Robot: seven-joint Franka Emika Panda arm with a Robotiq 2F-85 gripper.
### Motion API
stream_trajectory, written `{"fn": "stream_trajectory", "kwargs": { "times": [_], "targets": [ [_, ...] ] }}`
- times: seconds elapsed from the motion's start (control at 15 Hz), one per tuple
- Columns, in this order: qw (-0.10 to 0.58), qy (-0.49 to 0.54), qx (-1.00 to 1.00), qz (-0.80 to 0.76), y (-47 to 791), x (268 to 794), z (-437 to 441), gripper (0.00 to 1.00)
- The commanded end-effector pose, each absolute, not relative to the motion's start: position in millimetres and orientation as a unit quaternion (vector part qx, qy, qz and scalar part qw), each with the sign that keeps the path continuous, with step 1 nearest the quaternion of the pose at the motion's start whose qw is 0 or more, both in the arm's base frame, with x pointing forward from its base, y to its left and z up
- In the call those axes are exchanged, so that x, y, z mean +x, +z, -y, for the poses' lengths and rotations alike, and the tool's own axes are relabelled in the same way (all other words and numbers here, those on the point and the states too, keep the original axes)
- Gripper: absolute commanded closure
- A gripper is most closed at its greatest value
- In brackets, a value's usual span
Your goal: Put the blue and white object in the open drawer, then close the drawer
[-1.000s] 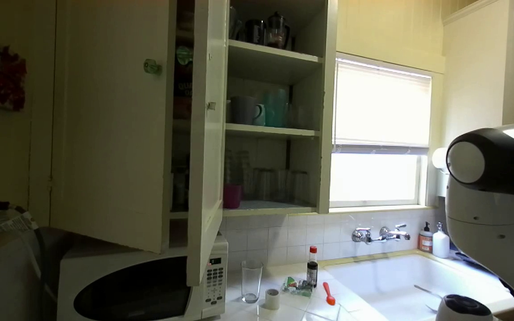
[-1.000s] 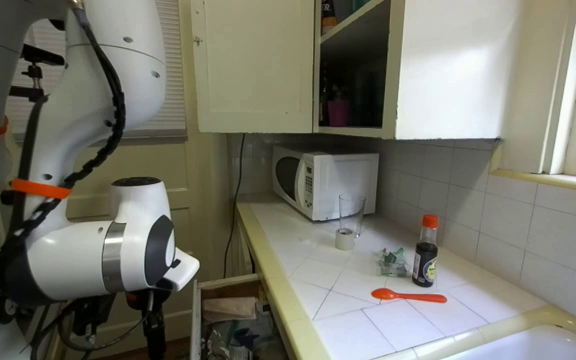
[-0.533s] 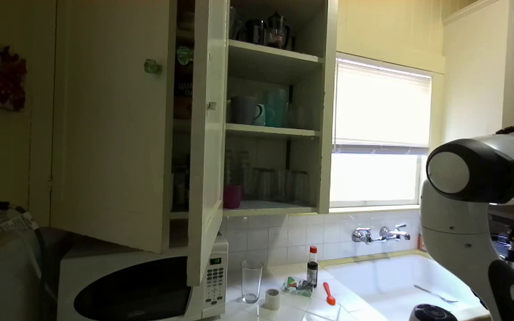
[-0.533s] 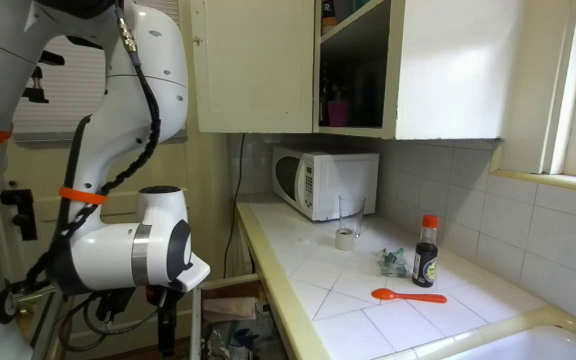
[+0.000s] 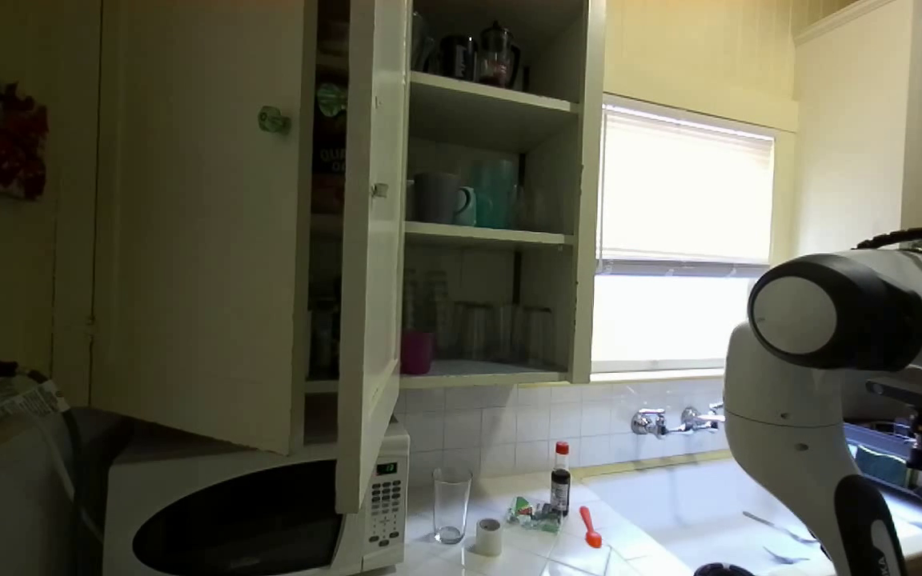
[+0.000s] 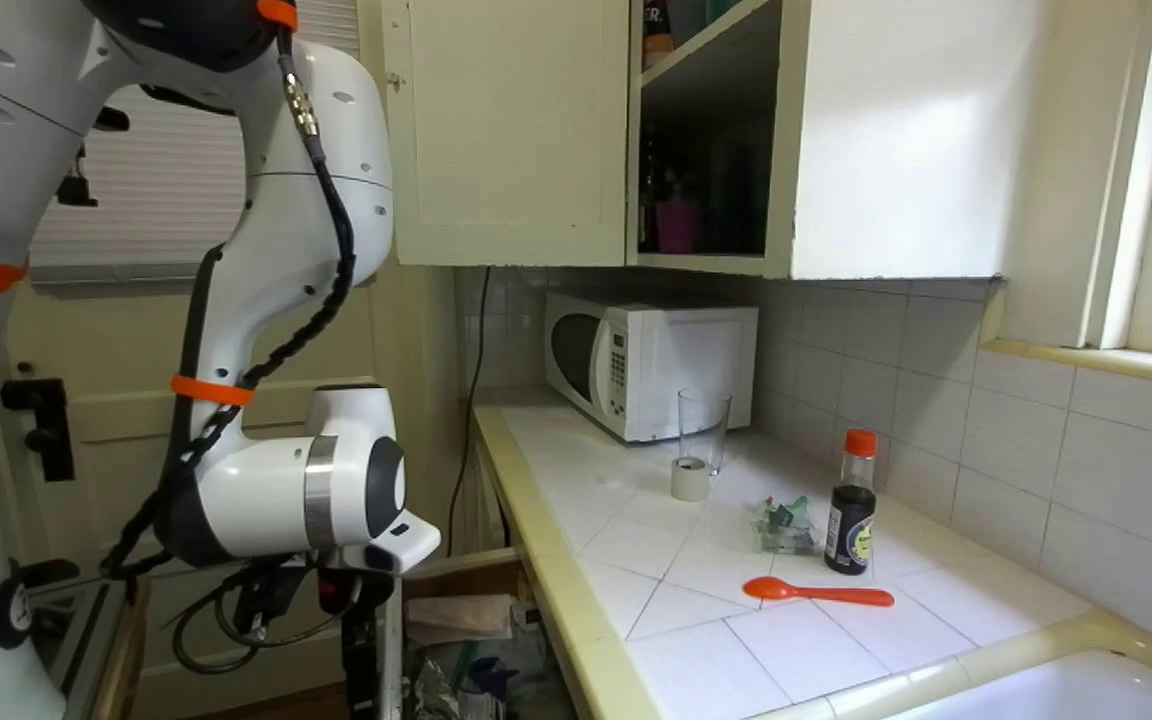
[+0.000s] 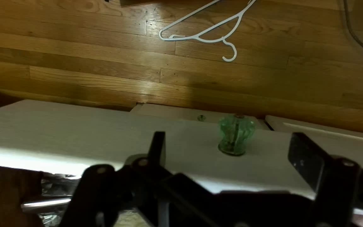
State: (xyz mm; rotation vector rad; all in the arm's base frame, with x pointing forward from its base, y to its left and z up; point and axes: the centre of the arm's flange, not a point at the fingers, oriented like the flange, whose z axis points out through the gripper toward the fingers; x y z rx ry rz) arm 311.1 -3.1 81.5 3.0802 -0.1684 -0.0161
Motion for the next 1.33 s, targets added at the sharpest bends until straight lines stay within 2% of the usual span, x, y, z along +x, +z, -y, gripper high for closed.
{"fn": "stream_trajectory", "kwargs": {
  "times": [0.0,0.4,0.93,1.27],
  "targets": [
    [0.031,-0.008,0.998,0.061,69.3,313.5,-4.6,0.00],
    [0.035,0.070,0.992,0.104,63.4,333.5,15.4,0.00],
    [0.085,0.135,0.983,0.096,38.4,421.2,44.2,0.00],
    [0.119,0.177,0.973,0.092,46.5,405.8,33.7,0.00]
  ]
}}
